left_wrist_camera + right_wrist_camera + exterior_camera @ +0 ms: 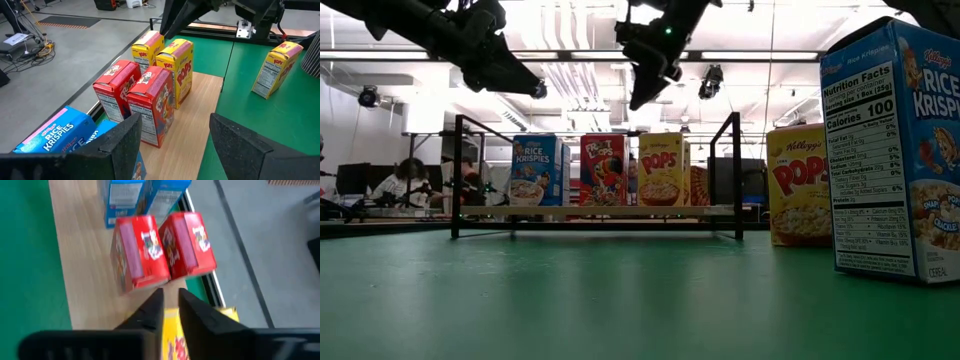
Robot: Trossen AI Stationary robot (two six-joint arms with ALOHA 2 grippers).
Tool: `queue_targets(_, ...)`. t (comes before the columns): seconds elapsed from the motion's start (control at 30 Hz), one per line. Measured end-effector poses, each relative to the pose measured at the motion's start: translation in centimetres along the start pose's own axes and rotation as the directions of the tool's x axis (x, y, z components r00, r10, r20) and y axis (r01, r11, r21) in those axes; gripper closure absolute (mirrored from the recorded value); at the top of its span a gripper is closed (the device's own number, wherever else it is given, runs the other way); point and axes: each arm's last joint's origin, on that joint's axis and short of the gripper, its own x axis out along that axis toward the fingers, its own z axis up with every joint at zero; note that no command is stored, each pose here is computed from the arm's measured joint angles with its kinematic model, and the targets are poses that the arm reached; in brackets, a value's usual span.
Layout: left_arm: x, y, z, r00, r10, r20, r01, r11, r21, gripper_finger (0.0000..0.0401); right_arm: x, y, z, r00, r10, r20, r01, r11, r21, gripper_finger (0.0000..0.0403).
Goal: Stack cereal on shelf
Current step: Put the top yellow cereal box on the shelf aligned with the other yellow cereal box
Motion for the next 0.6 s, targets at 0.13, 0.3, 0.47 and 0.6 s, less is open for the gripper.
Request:
queue_targets(0.13,0.0,0.0,0.0,1.0,0.0,-0.001,0.0,1.0,0.001,0.0184,0.3,0.1,0.0,1.0,-0.002,0.012,0.002,1.0,-0.022,0.039)
queue_targets(0.3,0.0,0.0,0.0,1.0,0.0,-0.001,0.0,1.0,0.0,0.0184,1.3,0.4,-0.7,1.0,0.002,-0.011,-0.002,1.0,-0.026,0.039)
queue_targets(0.47,0.0,0.0,0.0,1.0,0.0,-0.003,0.0,1.0,0.001,0.0184,2.8,0.8,-2.0,0.998,0.008,-0.065,-0.011,0.999,-0.036,0.039)
queue_targets(0.6,0.0,0.0,0.0,1.0,0.0,-0.002,0.0,1.0,0.001,0.0184,3.2,0.9,-2.5,0.996,0.01,-0.084,-0.014,0.999,-0.045,0.039)
